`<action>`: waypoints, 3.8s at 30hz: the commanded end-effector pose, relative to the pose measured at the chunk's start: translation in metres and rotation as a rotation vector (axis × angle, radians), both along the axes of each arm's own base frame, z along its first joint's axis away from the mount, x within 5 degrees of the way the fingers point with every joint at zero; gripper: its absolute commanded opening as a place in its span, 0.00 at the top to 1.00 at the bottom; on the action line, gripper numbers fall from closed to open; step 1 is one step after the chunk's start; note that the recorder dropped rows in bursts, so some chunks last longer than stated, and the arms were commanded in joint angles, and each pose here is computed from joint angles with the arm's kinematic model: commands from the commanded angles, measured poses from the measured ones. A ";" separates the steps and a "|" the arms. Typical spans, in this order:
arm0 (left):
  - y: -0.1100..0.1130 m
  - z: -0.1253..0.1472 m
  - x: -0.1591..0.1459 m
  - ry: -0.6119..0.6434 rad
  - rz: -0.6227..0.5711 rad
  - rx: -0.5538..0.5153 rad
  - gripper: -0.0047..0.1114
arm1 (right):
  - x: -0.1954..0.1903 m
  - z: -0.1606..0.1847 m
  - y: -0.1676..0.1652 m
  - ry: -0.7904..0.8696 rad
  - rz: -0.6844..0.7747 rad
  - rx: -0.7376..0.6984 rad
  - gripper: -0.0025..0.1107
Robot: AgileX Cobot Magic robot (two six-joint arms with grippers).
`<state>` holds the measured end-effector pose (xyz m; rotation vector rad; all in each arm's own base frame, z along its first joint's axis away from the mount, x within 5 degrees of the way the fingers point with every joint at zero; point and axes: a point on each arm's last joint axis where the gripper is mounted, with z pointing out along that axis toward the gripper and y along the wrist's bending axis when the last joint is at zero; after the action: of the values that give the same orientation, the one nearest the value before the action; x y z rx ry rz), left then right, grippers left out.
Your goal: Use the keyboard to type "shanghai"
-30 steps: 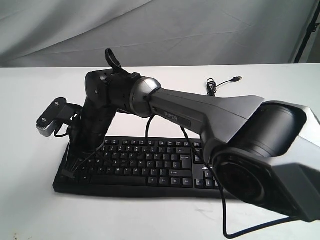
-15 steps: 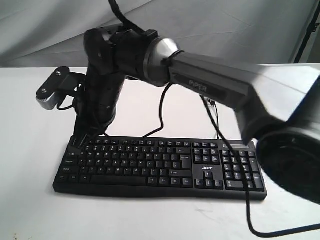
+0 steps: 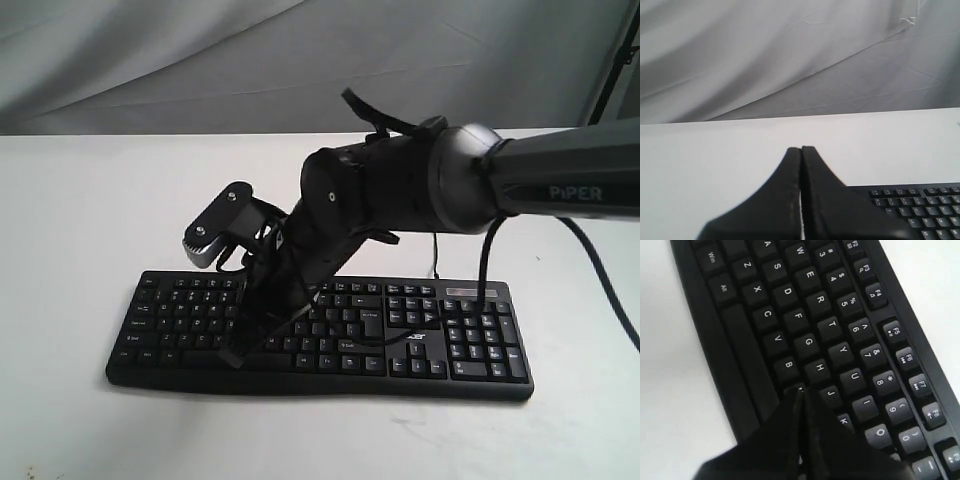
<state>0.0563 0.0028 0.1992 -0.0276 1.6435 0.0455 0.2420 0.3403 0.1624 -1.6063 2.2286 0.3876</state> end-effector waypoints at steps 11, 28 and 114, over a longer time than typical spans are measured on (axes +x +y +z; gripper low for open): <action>0.000 0.000 0.000 -0.007 -0.007 -0.004 0.96 | 0.002 -0.017 0.005 0.004 0.011 0.036 0.98; 0.000 0.000 0.000 -0.007 -0.007 -0.004 0.96 | 0.002 -0.029 0.005 0.022 0.010 0.013 0.98; 0.000 0.000 0.000 -0.007 -0.007 -0.004 0.96 | 0.024 -0.006 0.030 -0.053 0.061 0.038 0.98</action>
<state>0.0563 0.0028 0.1992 -0.0276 1.6435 0.0455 0.2639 0.3727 0.1427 -1.6459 2.1586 0.4158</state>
